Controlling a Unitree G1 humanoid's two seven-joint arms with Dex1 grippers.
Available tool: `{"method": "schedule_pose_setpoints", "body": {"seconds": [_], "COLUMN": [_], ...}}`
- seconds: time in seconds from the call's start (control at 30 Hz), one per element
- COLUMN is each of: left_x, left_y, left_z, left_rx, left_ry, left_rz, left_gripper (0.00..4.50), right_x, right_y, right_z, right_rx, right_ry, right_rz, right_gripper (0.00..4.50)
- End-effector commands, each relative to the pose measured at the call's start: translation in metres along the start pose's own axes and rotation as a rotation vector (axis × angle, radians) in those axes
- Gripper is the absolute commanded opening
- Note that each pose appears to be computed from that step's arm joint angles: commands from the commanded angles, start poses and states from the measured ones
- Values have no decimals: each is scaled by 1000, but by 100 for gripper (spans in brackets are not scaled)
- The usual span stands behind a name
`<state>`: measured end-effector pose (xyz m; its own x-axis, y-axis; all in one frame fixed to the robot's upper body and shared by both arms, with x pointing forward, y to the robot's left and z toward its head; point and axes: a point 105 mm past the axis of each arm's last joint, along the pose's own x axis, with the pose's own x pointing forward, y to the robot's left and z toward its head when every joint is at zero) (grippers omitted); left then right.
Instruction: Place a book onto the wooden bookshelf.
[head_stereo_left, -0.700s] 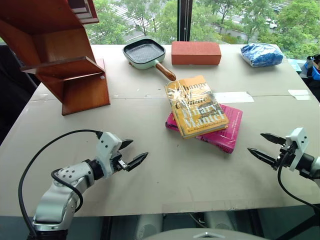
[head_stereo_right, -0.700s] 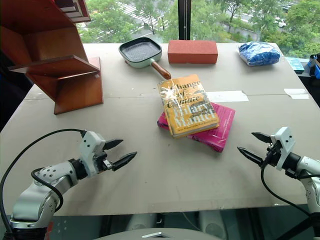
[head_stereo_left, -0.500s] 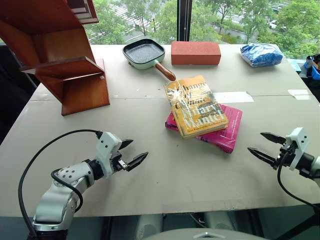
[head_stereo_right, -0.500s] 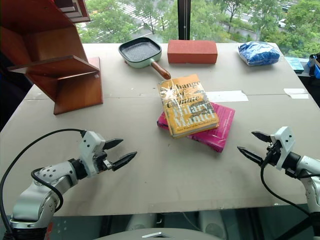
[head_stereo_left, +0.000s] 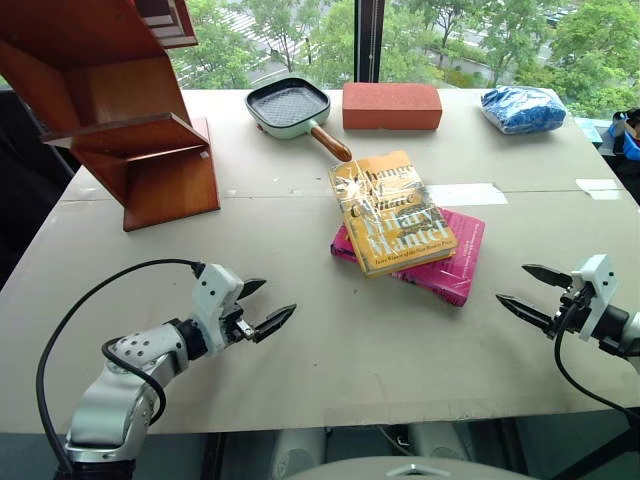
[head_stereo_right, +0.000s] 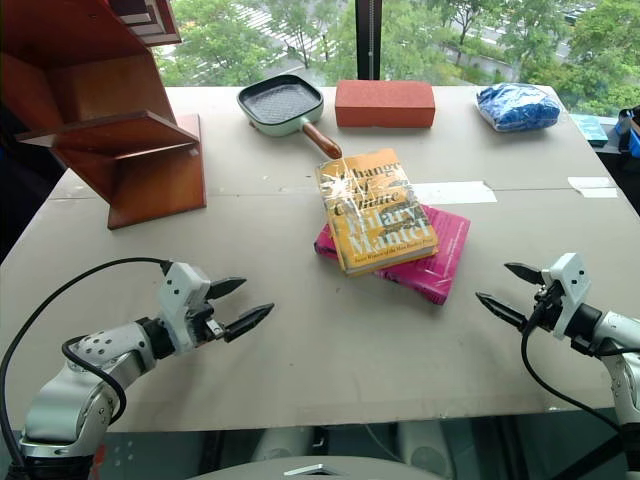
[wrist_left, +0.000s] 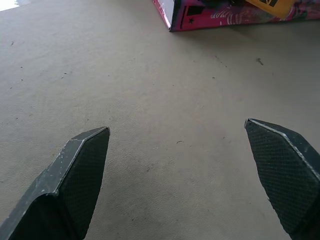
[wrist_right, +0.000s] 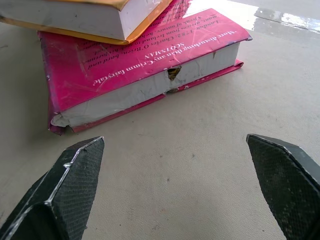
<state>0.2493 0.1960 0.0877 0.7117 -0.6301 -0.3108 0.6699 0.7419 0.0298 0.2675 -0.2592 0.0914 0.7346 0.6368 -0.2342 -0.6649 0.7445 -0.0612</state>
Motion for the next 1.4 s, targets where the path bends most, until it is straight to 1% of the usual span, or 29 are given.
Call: {"method": "schedule_pose_setpoints", "body": {"seconds": [0.03,0.13,0.2,0.27,0.3,0.37,0.4,0.43,0.5,0.6,0.63,0.77,0.93,1.07,1.17,1.3,1.4], "left_x": [-2,-2,-2,-5,-8,-13,-15,-15,-15,-13,-12,-14,-23,-27,-28,-27,-26], "left_y": [0,6,10,2,-2,1,7,16,28,34,35,27,23,21,20,15,14], "left_z": [13,18,29,39,41,46,51,57,67,80,85,98,108,114,110,111,111], "left_rx": [51,70,90,65,74,103,124,160,226,274,286,260,303,291,293,291,293], "left_ry": [-35,-42,-64,-61,-47,-20,-19,-18,-13,-31,-44,-63,-52,-103,-97,-109,-108], "left_rz": [-2,9,6,-108,-156,-188,-176,-147,-106,-79,-69,-76,-38,-3,9,-6,-7], "left_gripper": [446,446,446,446,449,450,450,450,450,450,450,450,450,450,450,450,450], "right_x": [-1,7,20,36,44,61,73,86,112,143,154,181,196,209,215,223,227], "right_y": [-4,-18,-32,-44,-47,-53,-56,-56,-57,-57,-58,-59,-59,-46,-37,-24,-11], "right_z": [12,23,37,58,67,80,85,90,96,102,105,119,133,143,148,155,159], "right_rx": [-45,-44,-43,-30,-23,-21,-21,-25,-39,-72,-92,-125,-151,-152,-160,-167,-165], "right_ry": [-36,-71,-102,-157,-179,-195,-191,-183,-154,-107,-86,-70,-69,-76,-81,-91,-94], "right_rz": [-10,-82,-143,-182,-187,-198,-205,-193,-183,-174,-182,-214,-242,-184,-146,-80,2], "right_gripper": [450,450,450,450,425,370,327,274,189,28,5,5,5,5,5,5,5]}}
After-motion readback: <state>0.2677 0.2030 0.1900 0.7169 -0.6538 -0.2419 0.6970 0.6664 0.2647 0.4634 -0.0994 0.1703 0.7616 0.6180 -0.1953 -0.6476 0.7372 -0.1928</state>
